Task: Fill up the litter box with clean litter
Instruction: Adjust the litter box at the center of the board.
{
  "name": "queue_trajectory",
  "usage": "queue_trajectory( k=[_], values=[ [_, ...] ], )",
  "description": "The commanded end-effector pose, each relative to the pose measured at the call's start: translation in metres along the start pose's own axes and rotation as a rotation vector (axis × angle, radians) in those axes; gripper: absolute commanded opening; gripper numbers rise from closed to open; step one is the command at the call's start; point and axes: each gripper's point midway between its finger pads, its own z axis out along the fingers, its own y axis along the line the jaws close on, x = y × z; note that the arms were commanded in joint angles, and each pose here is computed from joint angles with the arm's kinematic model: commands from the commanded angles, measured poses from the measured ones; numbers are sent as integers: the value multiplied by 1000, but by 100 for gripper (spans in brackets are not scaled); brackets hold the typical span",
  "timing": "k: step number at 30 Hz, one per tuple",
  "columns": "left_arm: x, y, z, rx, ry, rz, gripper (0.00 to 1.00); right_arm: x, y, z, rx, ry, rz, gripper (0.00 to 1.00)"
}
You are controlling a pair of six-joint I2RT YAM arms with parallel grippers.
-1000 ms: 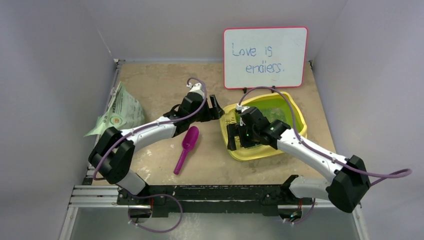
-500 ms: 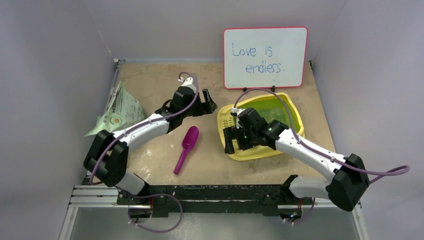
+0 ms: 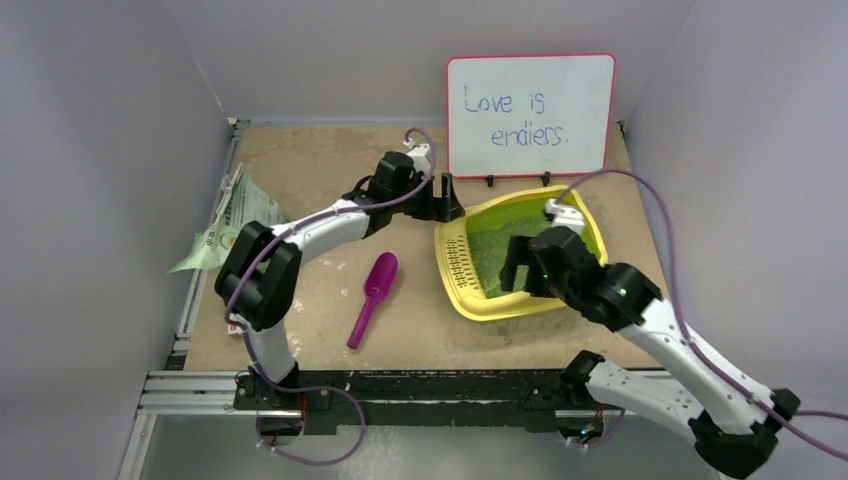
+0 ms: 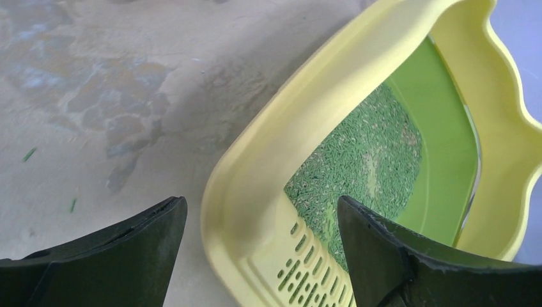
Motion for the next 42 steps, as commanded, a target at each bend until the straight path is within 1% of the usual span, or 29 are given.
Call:
queue_trajectory(
  k=[1, 5, 8, 10, 12, 14, 22, 32, 36, 39, 42],
  values=[
    [-23, -37, 8, 187, -5, 114, 88, -9, -74, -47, 272, -187, 301, 99],
    [-17, -39, 16, 227, 40, 150, 89, 17, -99, -66, 274, -196, 450, 99],
    [-7, -39, 23, 261, 81, 162, 90, 38, -113, -67, 310, -172, 503, 99],
    [2, -40, 28, 287, 119, 167, 90, 43, -115, -66, 315, -165, 524, 99],
    [8, -42, 34, 311, 138, 177, 90, 42, -114, -63, 315, -170, 524, 99],
    [21, -41, 36, 315, 188, 165, 90, 41, -113, -60, 336, -168, 523, 99],
    [50, -46, 39, 339, 267, 170, 90, 36, -107, -40, 391, -167, 524, 99],
    [65, -46, 41, 335, 297, 174, 89, 50, -100, -4, 386, -165, 570, 99],
    [69, -45, 41, 333, 304, 174, 88, 46, -92, 11, 319, -208, 582, 99],
    [71, -43, 42, 328, 311, 179, 88, 36, -81, 16, 240, -243, 571, 99],
    [77, -40, 41, 322, 324, 180, 88, 33, -78, 17, 197, -266, 581, 99]
  ],
)
